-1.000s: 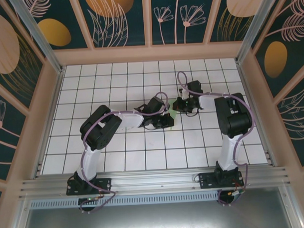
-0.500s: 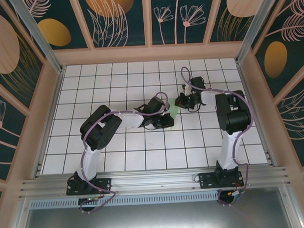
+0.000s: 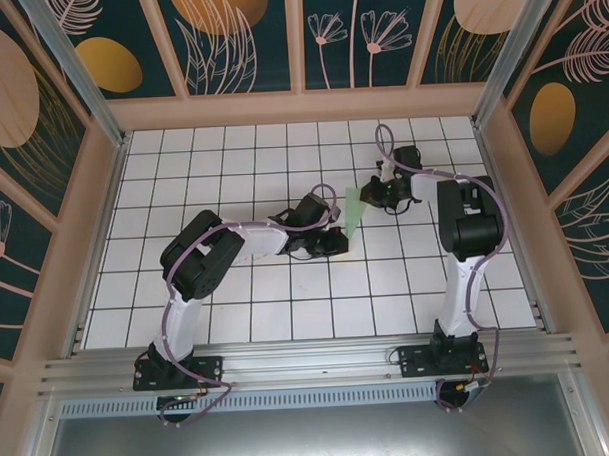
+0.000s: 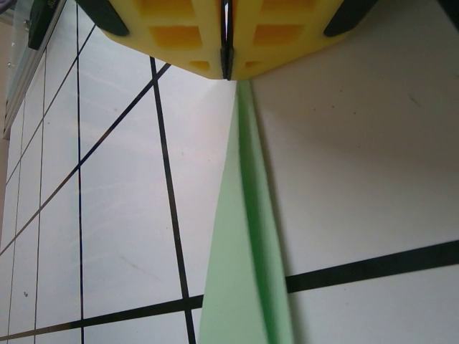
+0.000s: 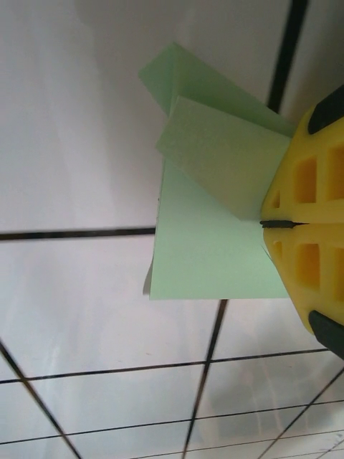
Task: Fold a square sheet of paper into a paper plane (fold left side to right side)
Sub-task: Fold the wing for the fifth time at the center of the table.
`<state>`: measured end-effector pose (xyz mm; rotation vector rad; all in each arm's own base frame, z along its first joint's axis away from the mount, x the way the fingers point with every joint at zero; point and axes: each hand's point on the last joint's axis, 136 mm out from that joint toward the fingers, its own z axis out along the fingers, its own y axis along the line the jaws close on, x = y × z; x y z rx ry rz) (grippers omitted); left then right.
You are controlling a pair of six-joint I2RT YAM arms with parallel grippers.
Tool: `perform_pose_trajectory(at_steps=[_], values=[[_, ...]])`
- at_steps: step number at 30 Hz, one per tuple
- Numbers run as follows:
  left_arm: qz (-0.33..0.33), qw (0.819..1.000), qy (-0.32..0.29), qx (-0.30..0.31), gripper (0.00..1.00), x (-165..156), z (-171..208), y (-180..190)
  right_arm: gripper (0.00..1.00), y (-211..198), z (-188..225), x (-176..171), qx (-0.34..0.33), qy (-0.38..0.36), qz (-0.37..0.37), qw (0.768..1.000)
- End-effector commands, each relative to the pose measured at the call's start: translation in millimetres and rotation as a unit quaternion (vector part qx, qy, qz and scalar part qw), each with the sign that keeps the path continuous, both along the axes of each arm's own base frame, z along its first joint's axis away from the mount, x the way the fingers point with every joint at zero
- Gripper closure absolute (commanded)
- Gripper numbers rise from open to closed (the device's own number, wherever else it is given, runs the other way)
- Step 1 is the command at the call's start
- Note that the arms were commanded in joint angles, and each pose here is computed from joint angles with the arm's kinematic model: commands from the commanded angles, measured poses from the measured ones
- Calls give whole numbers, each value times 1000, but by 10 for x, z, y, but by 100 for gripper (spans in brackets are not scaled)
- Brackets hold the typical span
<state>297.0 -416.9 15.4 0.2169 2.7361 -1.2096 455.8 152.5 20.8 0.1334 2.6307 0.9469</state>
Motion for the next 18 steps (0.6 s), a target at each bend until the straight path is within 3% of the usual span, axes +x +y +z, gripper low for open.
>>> perform_pose_trajectory(at_steps=[1,5,13,18], values=[[-8,996,57,70,89,-312,-586,158,100,-108,-84,110,-17,-7,-7,1000],[-7,998,33,51,90,-277,-360,143,100,-94,-160,29,-15,8,-4,1000],[27,996,-90,1,88,159,762,271,100,53,-186,-231,-10,24,11,1000],[-6,996,-85,-37,89,294,820,-36,100,98,-231,-354,-3,33,8,999]])
